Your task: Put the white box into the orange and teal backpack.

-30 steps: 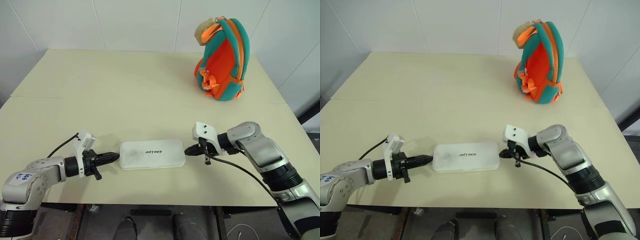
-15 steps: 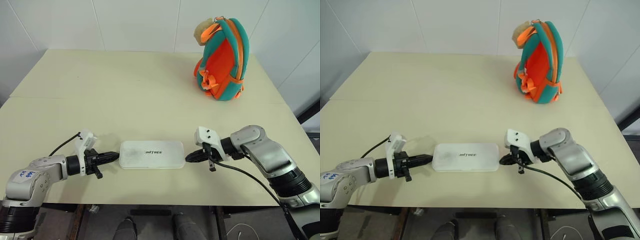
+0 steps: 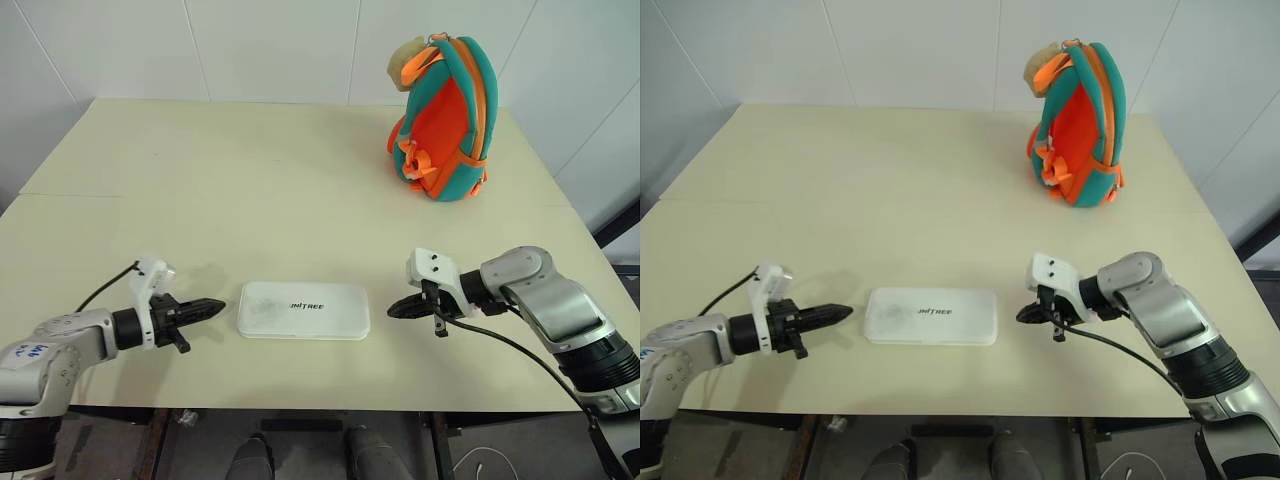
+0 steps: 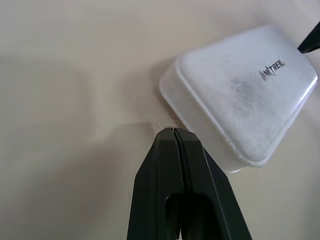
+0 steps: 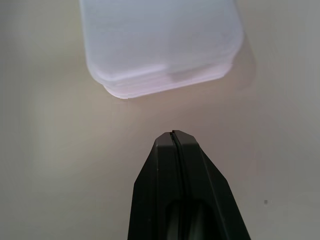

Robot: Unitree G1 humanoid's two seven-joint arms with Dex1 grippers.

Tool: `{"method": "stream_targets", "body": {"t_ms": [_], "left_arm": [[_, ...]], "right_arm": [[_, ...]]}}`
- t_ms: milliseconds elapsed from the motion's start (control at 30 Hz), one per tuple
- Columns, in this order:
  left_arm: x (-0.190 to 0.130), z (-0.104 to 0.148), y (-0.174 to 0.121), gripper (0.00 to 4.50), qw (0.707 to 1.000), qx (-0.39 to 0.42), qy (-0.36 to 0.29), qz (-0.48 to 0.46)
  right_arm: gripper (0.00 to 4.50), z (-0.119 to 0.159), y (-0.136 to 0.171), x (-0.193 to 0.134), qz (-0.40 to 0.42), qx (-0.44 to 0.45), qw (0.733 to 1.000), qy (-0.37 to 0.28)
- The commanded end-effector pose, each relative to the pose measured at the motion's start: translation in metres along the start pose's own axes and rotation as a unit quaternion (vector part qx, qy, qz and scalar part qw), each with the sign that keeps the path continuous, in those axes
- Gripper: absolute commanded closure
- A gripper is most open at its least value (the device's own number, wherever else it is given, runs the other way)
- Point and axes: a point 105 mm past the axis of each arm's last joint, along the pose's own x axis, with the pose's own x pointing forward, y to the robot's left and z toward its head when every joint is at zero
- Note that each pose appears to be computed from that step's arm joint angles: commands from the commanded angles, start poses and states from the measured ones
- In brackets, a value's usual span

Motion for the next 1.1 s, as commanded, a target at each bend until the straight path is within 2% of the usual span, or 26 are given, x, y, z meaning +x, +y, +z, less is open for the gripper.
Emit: {"method": "stream_targets", "body": {"t_ms": [33,100,300,433,467,500,533,767,967,1100], "left_arm": [[-0.011,0.019,0.002,4.31,0.999,-0.019,-0.027,0.010],[-0.012,0.022,0.003,3.88,0.999,-0.035,-0.033,0.010],[-0.014,0.030,-0.005,1.99,0.991,-0.116,-0.053,-0.041],[-0.014,0.016,-0.012,0.72,0.980,-0.187,-0.002,-0.069],[-0.014,0.014,-0.012,0.44,0.979,-0.194,0.006,-0.067],[-0.013,0.012,-0.008,0.07,0.974,-0.215,0.007,-0.064],[-0.012,0.012,-0.006,0.03,0.971,-0.230,0.008,-0.063],[0.000,0.017,-0.018,0.03,0.917,-0.358,0.021,-0.176],[0.009,0.008,-0.005,0.03,0.899,-0.406,0.051,-0.156],[0.015,0.012,0.001,0.03,0.894,-0.419,0.052,-0.150]], "right_arm": [[4.12,0.016,-0.013,-0.016,-0.037,-0.029,0.999,-0.023],[3.58,0.018,-0.015,-0.016,-0.038,-0.031,0.998,-0.025],[1.54,0.020,-0.019,-0.012,-0.048,-0.036,0.998,-0.032],[0.14,0.021,-0.019,-0.010,-0.050,-0.036,0.997,-0.035],[0.00,0.021,-0.019,-0.010,-0.051,-0.036,0.997,-0.036],[0.00,0.021,-0.018,-0.009,-0.051,-0.035,0.997,-0.037],[0.00,0.021,-0.018,-0.008,-0.051,-0.035,0.997,-0.037],[0.00,0.024,-0.018,-0.005,-0.054,-0.033,0.997,-0.043],[0.00,0.025,-0.019,-0.005,-0.063,-0.031,0.996,-0.046],[0.00,0.025,-0.019,-0.005,-0.066,-0.029,0.996,-0.047]]}}
